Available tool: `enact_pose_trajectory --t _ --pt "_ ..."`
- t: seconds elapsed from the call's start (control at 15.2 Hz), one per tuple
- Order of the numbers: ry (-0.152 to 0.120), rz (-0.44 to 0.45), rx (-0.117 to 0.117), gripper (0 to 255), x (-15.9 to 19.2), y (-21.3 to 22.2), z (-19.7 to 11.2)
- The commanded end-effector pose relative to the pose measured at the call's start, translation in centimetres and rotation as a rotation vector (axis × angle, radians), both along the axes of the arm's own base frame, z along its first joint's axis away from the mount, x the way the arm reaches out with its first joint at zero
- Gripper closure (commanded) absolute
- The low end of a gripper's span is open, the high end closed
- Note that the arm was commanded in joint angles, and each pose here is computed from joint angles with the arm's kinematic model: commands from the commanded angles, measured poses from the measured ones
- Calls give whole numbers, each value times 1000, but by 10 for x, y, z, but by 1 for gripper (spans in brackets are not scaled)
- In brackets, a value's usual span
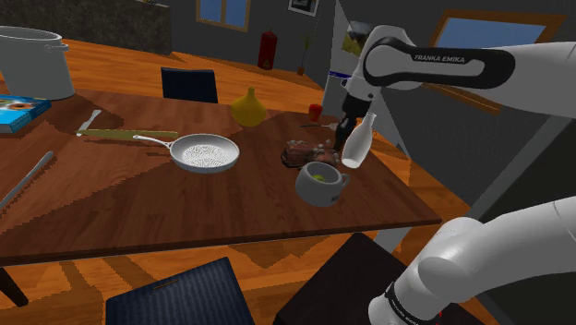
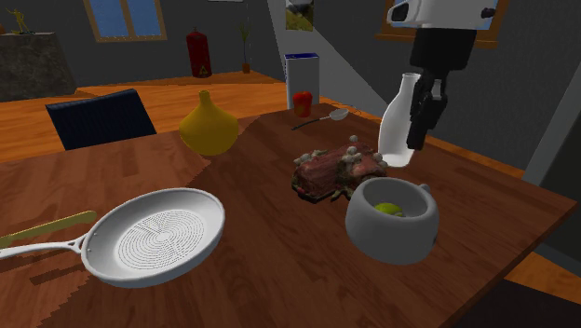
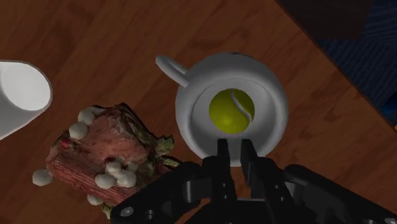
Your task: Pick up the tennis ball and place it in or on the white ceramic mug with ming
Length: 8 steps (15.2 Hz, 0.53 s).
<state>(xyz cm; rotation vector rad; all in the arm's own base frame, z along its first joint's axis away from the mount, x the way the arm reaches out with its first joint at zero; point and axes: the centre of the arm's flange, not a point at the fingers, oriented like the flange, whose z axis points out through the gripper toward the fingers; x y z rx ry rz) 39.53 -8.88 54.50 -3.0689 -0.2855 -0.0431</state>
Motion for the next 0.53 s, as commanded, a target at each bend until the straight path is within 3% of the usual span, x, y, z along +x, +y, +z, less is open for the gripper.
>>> enact_pose_trajectory --t 0.0,0.2,0.26,0.46 --pt "0 1 0 255 -2 -2 -10" --pt "0 1 0 255 -1 -1 -13" --pt "0 1 0 0 -1 -1 -13" --pt "-148 99 10 0 -27 1 -55"
